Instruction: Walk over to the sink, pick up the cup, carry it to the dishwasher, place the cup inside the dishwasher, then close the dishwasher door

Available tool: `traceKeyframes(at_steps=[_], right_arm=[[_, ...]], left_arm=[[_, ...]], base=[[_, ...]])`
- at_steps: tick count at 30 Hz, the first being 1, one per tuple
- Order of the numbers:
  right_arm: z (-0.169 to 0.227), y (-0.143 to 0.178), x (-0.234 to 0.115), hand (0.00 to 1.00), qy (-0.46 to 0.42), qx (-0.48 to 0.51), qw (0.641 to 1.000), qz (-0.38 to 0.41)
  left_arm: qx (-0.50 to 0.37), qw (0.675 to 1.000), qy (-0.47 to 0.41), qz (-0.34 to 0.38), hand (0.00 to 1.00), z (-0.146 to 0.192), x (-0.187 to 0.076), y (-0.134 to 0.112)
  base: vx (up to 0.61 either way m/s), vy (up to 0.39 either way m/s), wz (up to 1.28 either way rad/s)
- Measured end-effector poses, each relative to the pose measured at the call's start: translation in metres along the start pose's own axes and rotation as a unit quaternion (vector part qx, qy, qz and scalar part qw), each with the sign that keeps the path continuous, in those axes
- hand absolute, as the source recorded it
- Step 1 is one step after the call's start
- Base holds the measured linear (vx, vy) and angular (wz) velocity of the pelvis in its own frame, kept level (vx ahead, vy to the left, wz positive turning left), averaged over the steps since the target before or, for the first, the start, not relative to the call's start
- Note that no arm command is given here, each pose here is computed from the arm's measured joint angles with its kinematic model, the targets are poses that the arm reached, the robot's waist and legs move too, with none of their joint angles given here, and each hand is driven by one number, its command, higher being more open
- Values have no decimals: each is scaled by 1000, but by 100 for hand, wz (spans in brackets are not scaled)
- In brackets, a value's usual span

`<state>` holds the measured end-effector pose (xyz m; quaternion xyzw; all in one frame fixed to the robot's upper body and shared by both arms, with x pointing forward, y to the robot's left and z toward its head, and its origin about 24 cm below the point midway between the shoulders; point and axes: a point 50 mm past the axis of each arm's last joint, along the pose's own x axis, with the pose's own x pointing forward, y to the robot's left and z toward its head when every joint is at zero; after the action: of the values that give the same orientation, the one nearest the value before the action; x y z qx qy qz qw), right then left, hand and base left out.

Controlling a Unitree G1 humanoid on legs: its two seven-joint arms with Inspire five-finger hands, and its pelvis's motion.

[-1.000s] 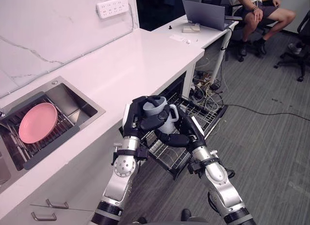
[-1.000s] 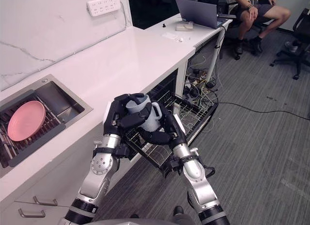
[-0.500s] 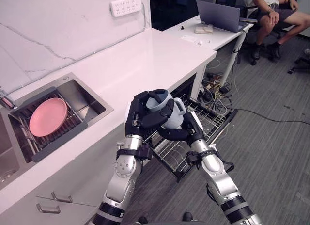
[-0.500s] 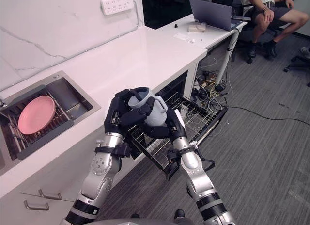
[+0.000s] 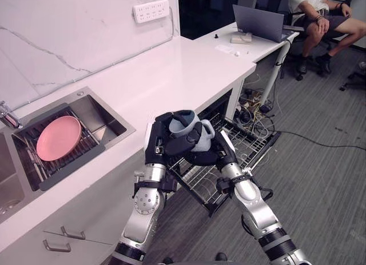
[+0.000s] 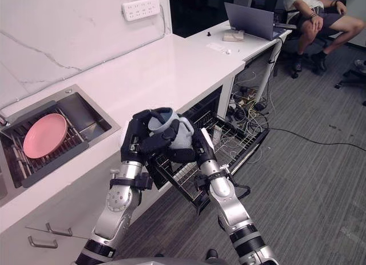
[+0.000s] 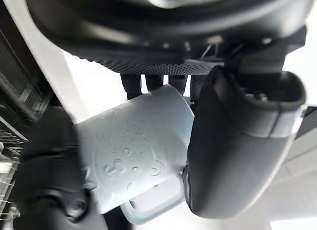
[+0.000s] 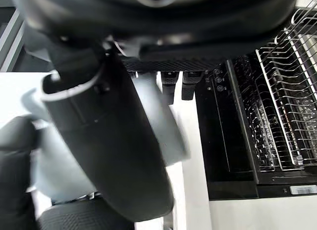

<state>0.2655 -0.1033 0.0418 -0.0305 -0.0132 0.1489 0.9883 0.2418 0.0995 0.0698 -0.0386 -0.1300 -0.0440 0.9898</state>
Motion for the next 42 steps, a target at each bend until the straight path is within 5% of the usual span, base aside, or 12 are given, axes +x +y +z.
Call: traceKeyframes(at_steps=[4,5,18,19,31,42], right_arm=[[0,2,0,90,0,2,1000,3],[0,3,0,30,0,4,1000,2],[-8,7,-1,30,21,-1,1000,12],[-9,7,-1,30,24,-1,1000,12],[-7,-7,-1,30,19,-39,999,-13],[-25,-86,-26,30,66,-107,983,-136]], left_arm=[[22,1000,-8,2,30,0,-1,0],[28,1000,-12,3,30,0,-1,0],[15,1000,0,11,30,-5,-5,1],[14,1000,4,12,90,-6,-6,1],[5,999,51,6,90,-19,-25,3],[25,982,184,43,90,-58,-68,43]], base=[[-9,0,-3],[-21,-4,-6],[-8,-3,-3],[0,0,0],[-9,-7,5],[-6,-1,13]])
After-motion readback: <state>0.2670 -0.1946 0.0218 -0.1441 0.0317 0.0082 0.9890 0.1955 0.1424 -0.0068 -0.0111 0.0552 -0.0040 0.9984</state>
